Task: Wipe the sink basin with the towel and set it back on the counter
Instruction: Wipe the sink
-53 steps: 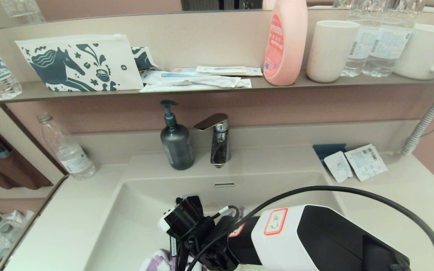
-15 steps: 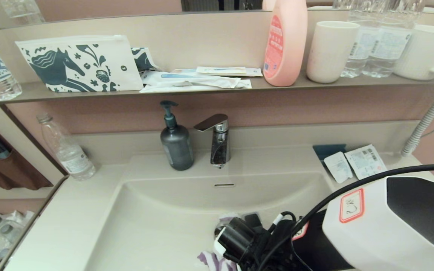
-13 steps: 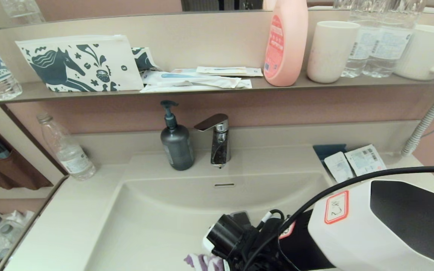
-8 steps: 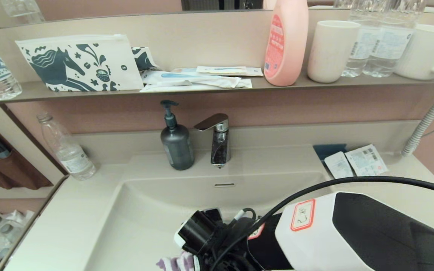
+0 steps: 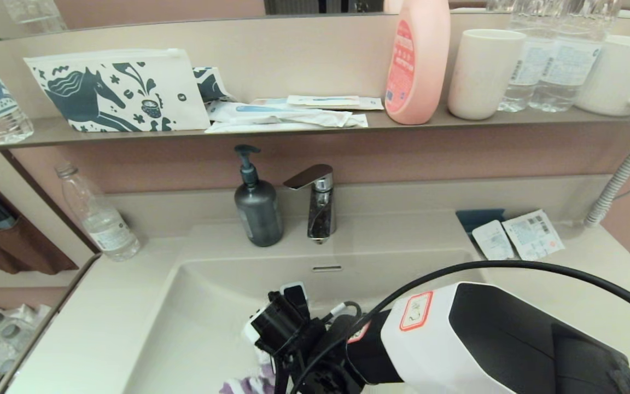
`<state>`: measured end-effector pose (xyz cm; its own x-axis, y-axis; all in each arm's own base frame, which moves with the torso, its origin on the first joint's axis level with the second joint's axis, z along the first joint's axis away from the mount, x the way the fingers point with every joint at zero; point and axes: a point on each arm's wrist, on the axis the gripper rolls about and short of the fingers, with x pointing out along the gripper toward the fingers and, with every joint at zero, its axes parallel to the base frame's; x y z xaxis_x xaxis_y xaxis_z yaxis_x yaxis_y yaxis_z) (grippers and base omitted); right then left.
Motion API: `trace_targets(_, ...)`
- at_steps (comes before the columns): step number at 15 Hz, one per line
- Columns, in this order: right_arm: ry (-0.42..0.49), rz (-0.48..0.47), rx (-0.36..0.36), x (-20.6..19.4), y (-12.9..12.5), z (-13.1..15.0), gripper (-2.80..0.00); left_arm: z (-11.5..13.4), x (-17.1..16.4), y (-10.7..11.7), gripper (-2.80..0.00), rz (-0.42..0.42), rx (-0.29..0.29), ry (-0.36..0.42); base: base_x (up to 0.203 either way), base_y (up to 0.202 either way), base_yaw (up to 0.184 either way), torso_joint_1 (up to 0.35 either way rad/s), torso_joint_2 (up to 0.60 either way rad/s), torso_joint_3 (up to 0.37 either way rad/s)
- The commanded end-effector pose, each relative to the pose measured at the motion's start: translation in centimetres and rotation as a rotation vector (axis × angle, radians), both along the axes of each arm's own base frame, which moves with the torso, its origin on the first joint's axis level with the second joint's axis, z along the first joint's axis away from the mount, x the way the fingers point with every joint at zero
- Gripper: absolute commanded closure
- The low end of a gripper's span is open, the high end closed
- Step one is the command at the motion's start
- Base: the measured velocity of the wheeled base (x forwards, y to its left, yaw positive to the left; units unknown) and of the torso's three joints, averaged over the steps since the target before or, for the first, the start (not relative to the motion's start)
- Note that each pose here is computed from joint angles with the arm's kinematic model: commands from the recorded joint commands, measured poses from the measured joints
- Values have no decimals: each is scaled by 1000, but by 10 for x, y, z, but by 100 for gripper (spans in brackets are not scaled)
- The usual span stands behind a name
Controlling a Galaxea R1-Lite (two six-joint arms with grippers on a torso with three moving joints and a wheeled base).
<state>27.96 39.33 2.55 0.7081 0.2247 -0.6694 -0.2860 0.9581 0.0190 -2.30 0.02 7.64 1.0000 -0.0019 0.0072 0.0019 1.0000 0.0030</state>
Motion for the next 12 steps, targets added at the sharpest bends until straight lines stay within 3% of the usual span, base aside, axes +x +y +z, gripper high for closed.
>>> trace_targets(1, -32, -24, -4, 13, -8, 5, 0, 0, 0, 0, 0, 0, 0, 1, 0, 0, 0, 0, 0, 0)
trace_targets(6, -44, -89, -110, 31, -39, 0, 0, 0, 0, 0, 0, 0, 0, 1, 0, 0, 0, 0, 0, 0)
trace_targets(12, 60, -140, -290, 2, -103, -11, 0, 0, 0, 0, 0, 0, 0, 1, 0, 0, 0, 0, 0, 0)
